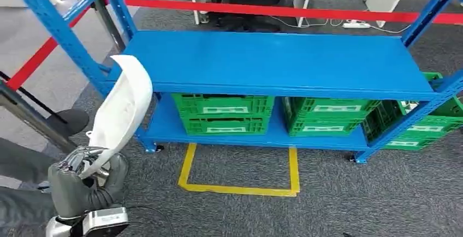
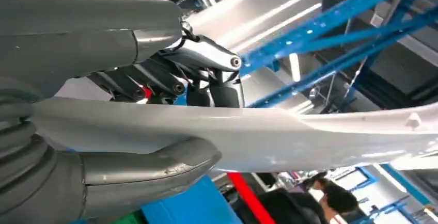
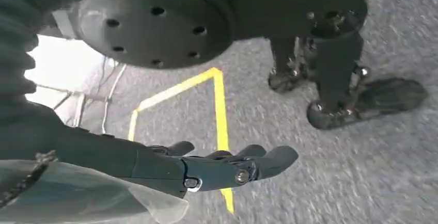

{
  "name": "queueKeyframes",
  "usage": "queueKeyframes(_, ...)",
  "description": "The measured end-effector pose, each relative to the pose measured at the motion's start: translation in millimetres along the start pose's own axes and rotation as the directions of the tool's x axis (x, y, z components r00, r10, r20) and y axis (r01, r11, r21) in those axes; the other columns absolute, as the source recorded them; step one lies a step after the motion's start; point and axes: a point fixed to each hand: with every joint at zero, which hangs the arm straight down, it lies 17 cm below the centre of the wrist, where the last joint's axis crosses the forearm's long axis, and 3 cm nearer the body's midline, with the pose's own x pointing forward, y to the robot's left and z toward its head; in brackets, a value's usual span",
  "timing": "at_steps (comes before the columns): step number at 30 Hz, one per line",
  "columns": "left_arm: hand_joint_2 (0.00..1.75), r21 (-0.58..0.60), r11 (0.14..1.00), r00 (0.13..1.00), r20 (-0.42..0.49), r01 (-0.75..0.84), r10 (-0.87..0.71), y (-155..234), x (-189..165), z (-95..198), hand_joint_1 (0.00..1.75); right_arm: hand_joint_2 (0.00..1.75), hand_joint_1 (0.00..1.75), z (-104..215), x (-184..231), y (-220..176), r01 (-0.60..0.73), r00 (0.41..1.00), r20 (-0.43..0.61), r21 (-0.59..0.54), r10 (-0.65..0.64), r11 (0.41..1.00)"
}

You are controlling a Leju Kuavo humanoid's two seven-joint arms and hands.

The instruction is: Take the parts from the cabinet and place them on the table.

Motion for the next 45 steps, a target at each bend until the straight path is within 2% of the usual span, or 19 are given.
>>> queueKeyframes(5, 1.75, 0.004, 1.000, 1.000, 0.006, -0.019, 0.019, -1, 2, -2, 1.75, 1.75, 0.00, 12, 19, 26, 0.108, 0.993, 0.029, 0.188, -0.115, 0.976)
queueKeyframes(9, 1.75, 0.003, 0.999, 0.999, 0.020, -0.041, 0.041, -4, 6, -7, 1.75, 1.75, 0.00, 28, 50, 38, 0.145, 0.978, 0.098, 0.317, -0.185, 0.937)
queueKeyframes(11, 1.75, 0.001, 0.999, 0.999, 0.027, -0.046, 0.046, -6, 8, -8, 1.75, 1.75, 0.00, 33, 62, 38, 0.155, 0.970, 0.128, 0.336, -0.208, 0.929)
queueKeyframes(17, 1.75, -0.005, 0.999, 0.998, 0.031, -0.050, 0.050, -8, 9, -9, 1.75, 1.75, 0.00, 35, 61, 36, 0.181, 0.963, 0.127, 0.342, -0.237, 0.922)
queueKeyframes(22, 1.75, -0.020, 0.999, 0.998, 0.032, -0.051, 0.052, -12, 7, -9, 1.75, 1.75, 0.00, 47, 72, 47, 0.183, 0.949, 0.159, 0.427, -0.273, 0.886)
queueKeyframes(24, 1.75, -0.021, 0.998, 0.997, 0.040, -0.058, 0.058, -13, 9, -11, 1.75, 1.75, 0.00, 46, 70, 47, 0.167, 0.954, 0.162, 0.417, -0.254, 0.894)
queueKeyframes(31, 1.75, -0.031, 0.997, 0.995, 0.061, -0.076, 0.077, -21, 14, -16, 1.75, 1.75, 0.00, 26, 43, 20, 0.178, 0.972, 0.107, 0.259, -0.211, 0.949)
queueKeyframes(35, 1.75, -0.047, 0.995, 0.995, 0.056, -0.084, 0.086, -28, 12, -15, 1.75, 1.75, 0.00, 21, 27, 14, 0.204, 0.973, 0.056, 0.234, -0.222, 0.951)
queueKeyframes(45, 1.75, -0.074, 0.992, 0.992, 0.058, -0.104, 0.109, -40, 14, -15, 1.75, 1.75, 0.00, 17, 18, 4, 0.217, 0.973, 0.037, 0.206, -0.230, 0.954)
